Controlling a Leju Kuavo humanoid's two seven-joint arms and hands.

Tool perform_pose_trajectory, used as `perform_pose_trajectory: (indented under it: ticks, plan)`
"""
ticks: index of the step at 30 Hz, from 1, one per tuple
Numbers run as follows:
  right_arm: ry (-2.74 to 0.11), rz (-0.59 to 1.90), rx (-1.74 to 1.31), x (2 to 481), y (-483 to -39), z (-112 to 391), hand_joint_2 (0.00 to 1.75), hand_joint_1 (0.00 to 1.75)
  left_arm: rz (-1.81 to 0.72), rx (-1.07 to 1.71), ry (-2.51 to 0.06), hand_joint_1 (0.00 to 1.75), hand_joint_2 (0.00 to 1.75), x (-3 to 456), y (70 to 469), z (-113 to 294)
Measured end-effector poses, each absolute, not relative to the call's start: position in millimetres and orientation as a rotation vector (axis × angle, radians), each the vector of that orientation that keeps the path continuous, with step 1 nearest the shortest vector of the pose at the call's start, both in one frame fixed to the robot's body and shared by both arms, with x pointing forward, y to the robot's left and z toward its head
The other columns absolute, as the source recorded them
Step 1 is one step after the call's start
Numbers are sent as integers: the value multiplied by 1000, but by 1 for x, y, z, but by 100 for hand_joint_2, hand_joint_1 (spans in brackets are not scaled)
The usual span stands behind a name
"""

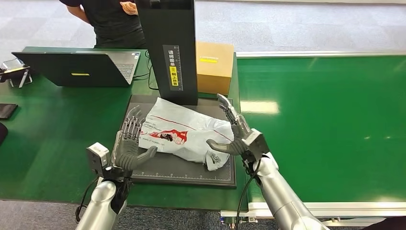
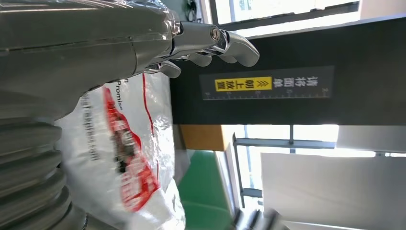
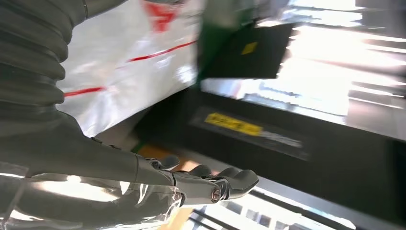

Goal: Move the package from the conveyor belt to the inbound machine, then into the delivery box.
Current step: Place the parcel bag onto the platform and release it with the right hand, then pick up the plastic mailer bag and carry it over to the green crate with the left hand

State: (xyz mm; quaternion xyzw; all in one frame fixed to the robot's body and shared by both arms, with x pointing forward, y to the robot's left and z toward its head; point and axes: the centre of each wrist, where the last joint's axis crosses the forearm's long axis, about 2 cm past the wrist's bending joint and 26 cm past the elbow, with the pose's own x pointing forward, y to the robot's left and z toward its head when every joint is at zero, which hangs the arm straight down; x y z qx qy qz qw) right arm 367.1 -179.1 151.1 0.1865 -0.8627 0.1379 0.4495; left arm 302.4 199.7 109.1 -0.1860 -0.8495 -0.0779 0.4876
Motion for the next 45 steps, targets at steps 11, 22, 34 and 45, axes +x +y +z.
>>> perform_pose_trajectory:
  ticks: [11,22,34,45]
  plan:
    - [-2220,165,874,322,-198,168,175,0,-191,-434,-2027,0,175,294,204,101]
    - [-2208,207,775,304,-218,151,175,0,-254,-283,-2042,0,175,288,213,101]
    - [-2173,127,781,293,-227,143,175,0,-891,710,-2081,0,175,304,190,138]
    - [-2154,34,790,286,-232,136,175,0,-1034,772,-1945,0,175,318,173,128]
